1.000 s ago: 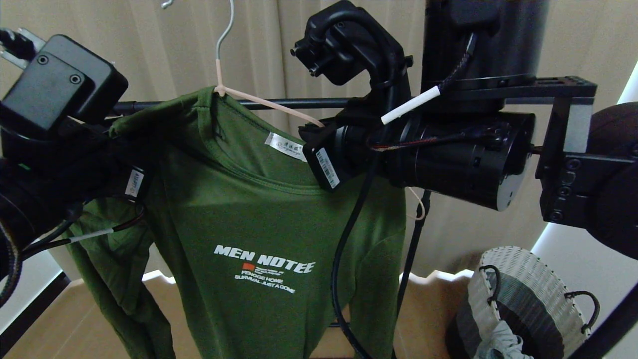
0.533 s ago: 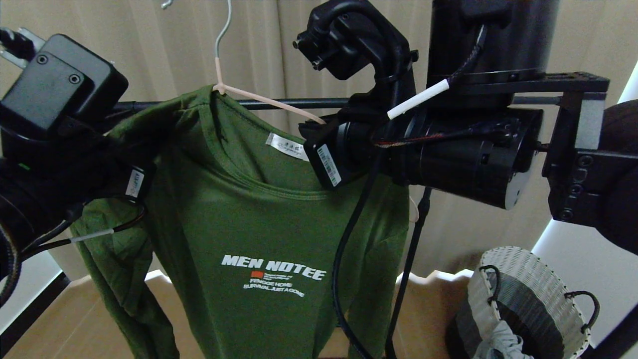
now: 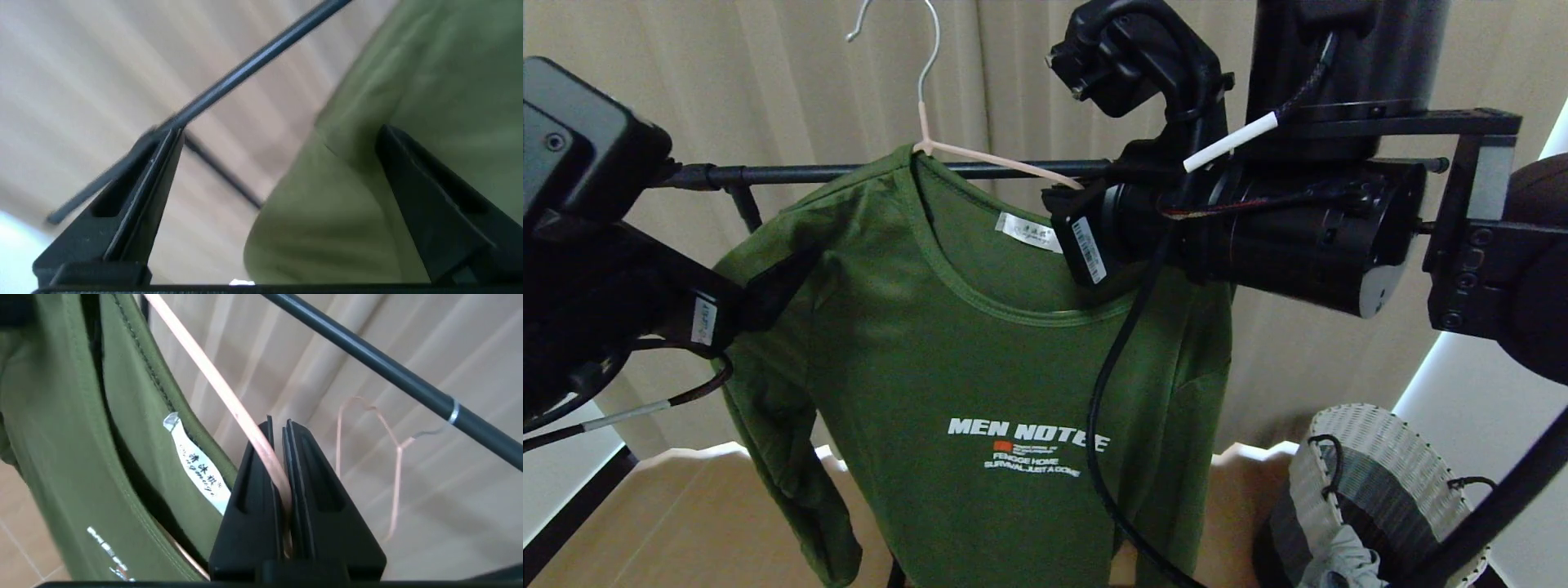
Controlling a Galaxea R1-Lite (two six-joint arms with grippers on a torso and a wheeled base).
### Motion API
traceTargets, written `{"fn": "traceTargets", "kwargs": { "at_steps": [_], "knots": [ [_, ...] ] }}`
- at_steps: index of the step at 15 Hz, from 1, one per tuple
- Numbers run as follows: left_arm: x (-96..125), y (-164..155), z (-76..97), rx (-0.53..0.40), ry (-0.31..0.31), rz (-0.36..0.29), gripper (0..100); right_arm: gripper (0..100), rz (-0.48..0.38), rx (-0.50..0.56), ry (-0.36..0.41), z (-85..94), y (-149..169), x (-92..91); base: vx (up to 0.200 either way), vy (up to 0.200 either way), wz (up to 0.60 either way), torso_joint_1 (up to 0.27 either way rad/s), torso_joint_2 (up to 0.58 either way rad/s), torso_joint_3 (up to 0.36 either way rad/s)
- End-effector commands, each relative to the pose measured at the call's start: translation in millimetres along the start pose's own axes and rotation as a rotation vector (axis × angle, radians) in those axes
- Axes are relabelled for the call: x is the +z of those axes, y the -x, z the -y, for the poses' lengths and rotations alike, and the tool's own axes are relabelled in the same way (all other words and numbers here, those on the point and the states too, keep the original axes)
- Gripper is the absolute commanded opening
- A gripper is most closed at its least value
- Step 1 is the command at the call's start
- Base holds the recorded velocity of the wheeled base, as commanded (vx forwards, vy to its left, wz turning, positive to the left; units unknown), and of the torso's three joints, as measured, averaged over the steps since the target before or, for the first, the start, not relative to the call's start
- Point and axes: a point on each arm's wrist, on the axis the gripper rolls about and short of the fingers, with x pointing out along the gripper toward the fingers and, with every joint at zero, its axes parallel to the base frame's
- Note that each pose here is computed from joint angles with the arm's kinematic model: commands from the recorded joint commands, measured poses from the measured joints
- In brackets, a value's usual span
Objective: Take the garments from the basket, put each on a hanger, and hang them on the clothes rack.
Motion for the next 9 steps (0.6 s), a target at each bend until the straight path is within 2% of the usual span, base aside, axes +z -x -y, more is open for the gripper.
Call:
{"fn": "traceTargets", "kwargs": {
  "at_steps": [1,5,7,9],
  "knots": [
    [1,14,-6.9,-0.009,0.01,0.047,100,0,0.009,-0.014,-0.005,4.1,-2,0.5,0.0,0.0,0.0,0.0,0.0,0.0],
    [-7,22,-7.9,-0.003,0.024,0.035,100,0,0.035,-0.048,-0.015,14.4,-1,5.1,0.0,0.0,0.0,0.0,0.0,0.0],
    [-22,24,-4.8,0.0,0.081,-0.015,100,0,0.043,-0.065,-0.021,22.4,6,6.9,0.0,0.0,0.0,0.0,0.0,0.0],
    [-45,32,7.7,-0.037,0.155,-0.081,100,0,0.07,-0.075,-0.03,29.0,21,13.9,0.0,0.0,0.0,0.0,0.0,0.0]
  ]
}}
